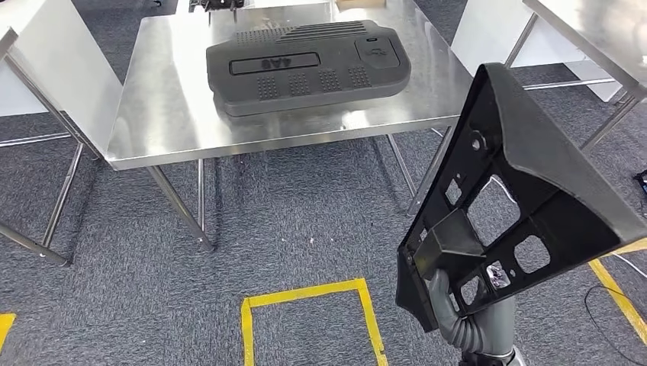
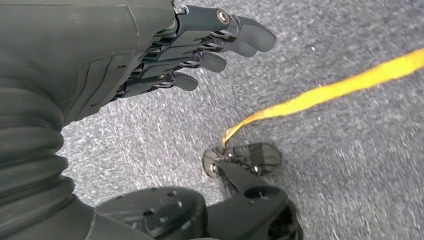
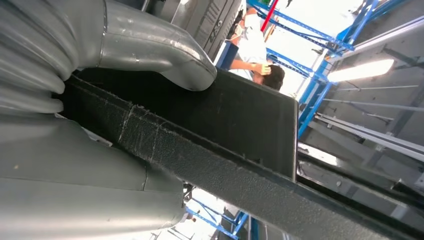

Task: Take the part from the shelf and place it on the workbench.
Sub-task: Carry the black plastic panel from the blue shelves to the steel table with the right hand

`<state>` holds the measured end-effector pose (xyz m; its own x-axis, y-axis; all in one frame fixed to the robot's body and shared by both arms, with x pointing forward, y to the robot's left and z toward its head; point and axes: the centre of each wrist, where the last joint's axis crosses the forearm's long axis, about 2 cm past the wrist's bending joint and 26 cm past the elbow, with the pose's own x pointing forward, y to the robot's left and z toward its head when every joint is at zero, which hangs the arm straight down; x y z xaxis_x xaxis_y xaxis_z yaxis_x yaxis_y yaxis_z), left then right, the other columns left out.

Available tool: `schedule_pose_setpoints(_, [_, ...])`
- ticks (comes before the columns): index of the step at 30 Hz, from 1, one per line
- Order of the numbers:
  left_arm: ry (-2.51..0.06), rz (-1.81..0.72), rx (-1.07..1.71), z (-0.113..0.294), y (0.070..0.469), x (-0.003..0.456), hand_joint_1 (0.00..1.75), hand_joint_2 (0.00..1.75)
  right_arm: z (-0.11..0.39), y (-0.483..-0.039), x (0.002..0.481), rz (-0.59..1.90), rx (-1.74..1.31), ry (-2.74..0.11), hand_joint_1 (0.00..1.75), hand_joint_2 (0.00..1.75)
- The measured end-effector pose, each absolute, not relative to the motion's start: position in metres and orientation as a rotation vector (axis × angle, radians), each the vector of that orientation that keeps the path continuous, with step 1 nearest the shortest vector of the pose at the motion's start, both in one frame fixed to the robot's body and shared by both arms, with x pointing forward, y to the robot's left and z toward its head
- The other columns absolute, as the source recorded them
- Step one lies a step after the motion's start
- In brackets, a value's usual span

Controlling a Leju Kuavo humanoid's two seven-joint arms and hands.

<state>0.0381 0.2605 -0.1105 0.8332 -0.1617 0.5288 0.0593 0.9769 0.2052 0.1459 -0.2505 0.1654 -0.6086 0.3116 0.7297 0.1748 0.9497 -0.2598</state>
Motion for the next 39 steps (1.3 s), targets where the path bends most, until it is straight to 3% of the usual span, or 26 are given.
schedule_pose_setpoints(39, [-0.561, -0.119, 0.151, -0.1105, 0.2594, 0.0397, 0.00, 1.75, 0.1661, -0.2467, 0.1460, 0.266, -0.378, -2.265, 1.75, 1.75])
